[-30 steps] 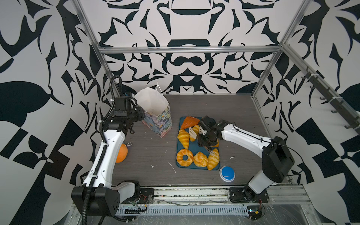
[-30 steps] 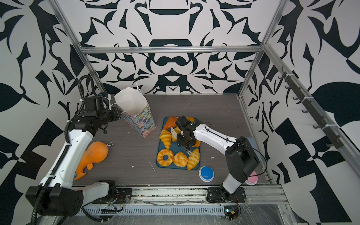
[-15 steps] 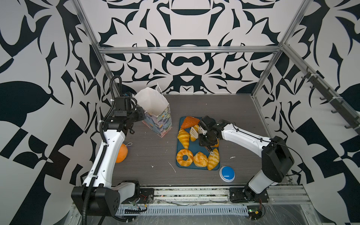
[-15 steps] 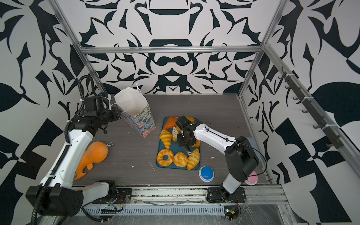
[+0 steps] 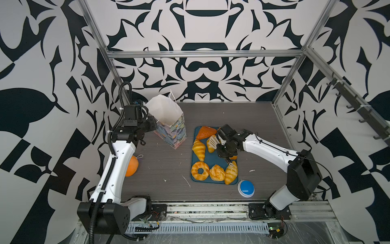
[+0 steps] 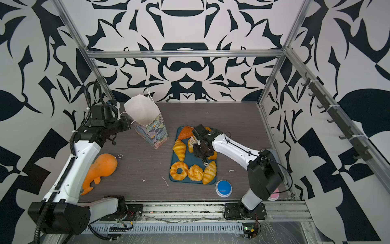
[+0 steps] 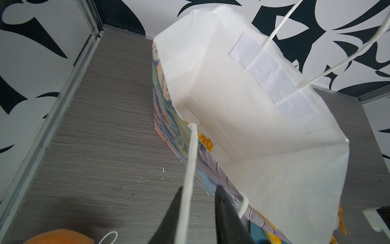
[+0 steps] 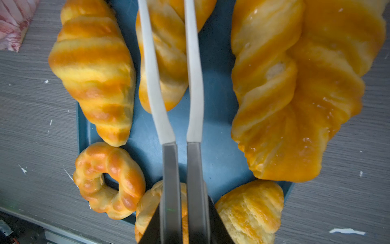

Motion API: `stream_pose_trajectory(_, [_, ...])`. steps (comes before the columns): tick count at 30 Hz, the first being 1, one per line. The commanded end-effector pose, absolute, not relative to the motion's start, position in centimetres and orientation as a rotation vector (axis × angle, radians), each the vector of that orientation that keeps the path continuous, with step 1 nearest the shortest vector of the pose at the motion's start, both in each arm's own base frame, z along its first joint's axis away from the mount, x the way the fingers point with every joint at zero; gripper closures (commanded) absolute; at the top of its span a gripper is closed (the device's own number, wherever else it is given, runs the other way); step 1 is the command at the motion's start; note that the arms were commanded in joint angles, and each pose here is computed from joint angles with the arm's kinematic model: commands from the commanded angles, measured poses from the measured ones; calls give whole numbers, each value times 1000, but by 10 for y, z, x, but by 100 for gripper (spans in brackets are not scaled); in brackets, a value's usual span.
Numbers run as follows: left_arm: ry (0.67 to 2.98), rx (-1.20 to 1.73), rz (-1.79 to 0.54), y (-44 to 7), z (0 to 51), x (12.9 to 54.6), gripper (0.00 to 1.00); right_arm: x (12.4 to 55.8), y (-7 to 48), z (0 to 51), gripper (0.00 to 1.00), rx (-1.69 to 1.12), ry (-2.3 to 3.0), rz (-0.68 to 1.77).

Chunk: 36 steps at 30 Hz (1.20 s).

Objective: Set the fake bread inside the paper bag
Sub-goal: 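Lower the tongs onto a striped croissant and squeeze it with the right gripper, then lift the pinched croissant with the tongs toward the paper bag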

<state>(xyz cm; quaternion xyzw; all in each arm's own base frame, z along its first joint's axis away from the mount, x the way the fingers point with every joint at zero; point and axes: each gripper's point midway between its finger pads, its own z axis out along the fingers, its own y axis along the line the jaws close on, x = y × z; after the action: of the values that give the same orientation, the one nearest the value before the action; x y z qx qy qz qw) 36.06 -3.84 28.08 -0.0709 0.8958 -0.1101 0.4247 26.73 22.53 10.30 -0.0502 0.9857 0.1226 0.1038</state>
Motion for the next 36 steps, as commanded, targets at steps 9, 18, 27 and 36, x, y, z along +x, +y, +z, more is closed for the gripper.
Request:
stream_pose_trajectory(9, [2244, -189, -296, -39, 279, 358, 73, 270, 216, 150, 80, -157, 2782, 388])
stream_pose_trajectory(18, [2240, -189, -297, -39, 280, 357, 73, 281, 225, 186, 80, -185, 2675, 461])
stream_pose_trajectory(27, [2240, -190, -295, -39, 280, 356, 73, 290, 240, 220, 80, -222, 2577, 557])
stream_pose_trajectory(36, [2240, -188, -297, -39, 279, 356, 73, 290, 262, 269, 79, -335, 2429, 648])
